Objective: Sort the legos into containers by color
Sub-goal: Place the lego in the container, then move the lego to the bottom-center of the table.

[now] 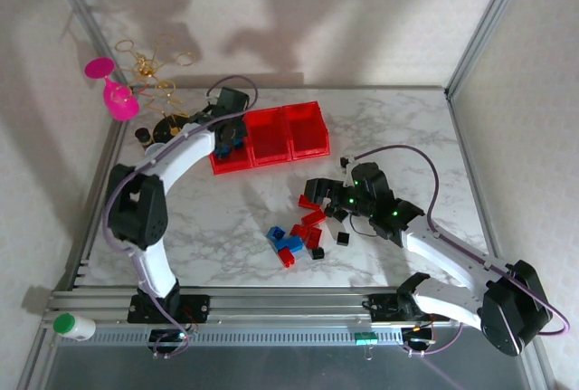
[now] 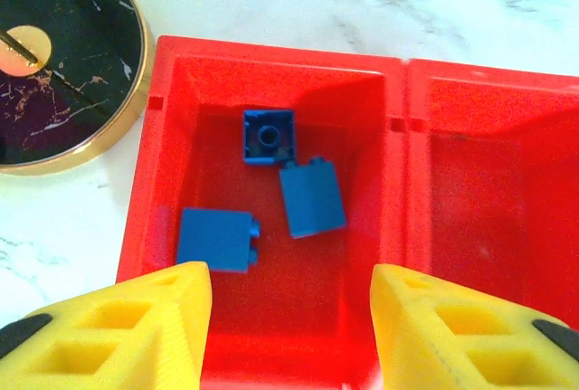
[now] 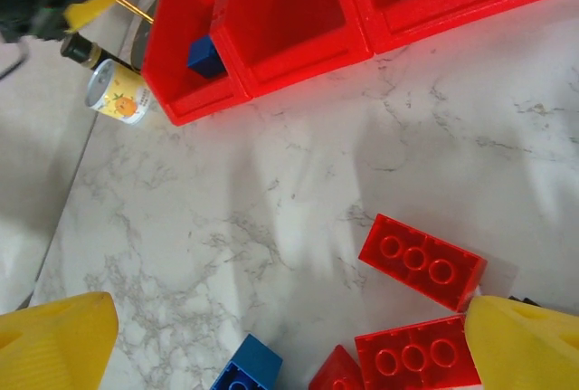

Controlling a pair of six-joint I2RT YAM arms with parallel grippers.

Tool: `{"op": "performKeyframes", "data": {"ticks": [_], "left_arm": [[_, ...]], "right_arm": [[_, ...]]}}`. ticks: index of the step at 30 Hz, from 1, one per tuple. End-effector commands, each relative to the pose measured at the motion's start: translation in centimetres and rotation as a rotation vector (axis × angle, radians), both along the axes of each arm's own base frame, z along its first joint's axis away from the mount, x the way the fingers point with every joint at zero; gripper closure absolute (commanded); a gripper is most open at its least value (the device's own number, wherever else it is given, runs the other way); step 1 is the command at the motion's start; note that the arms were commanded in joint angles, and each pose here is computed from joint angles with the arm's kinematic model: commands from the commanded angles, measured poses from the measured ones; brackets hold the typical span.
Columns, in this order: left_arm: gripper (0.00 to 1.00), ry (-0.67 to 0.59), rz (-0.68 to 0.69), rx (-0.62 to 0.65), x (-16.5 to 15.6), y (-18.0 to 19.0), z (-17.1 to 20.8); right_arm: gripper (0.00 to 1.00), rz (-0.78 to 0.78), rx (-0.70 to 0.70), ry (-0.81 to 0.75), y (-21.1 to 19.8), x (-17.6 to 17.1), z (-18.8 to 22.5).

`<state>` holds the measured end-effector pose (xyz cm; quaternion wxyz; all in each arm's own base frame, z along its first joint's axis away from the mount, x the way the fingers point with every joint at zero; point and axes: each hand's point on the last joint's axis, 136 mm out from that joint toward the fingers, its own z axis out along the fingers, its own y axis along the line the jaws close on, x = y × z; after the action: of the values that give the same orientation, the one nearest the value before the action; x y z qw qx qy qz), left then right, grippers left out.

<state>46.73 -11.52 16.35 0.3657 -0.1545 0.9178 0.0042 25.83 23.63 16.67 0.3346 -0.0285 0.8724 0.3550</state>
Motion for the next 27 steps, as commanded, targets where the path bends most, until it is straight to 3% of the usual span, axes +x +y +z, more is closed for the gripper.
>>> {"op": "performKeyframes", "data": {"ticks": [1, 8, 18, 27], "left_arm": [[0.5, -0.021, -0.078, -0.067, -2.5, -2.3, 1.5], [0.48, 0.025, -0.209, -0.109, -8.9, -6.4, 0.9], [0.44, 0.199, -0.388, -0.174, -18.2, -11.2, -3.3], [0.36, 0.315, -0.447, -0.181, -23.8, -13.5, -7.2]], "right_arm": [[0.01, -0.02, -0.043, -0.003, -0.8, 0.2, -0.2], [0.01, 0.0, -0.052, 0.036, -1.4, -1.3, -1.8], [0.01, 0.045, -0.061, 0.12, -2.1, -4.0, -4.9], [0.01, 0.018, -0.072, 0.136, -3.1, -4.6, -5.8]]}}
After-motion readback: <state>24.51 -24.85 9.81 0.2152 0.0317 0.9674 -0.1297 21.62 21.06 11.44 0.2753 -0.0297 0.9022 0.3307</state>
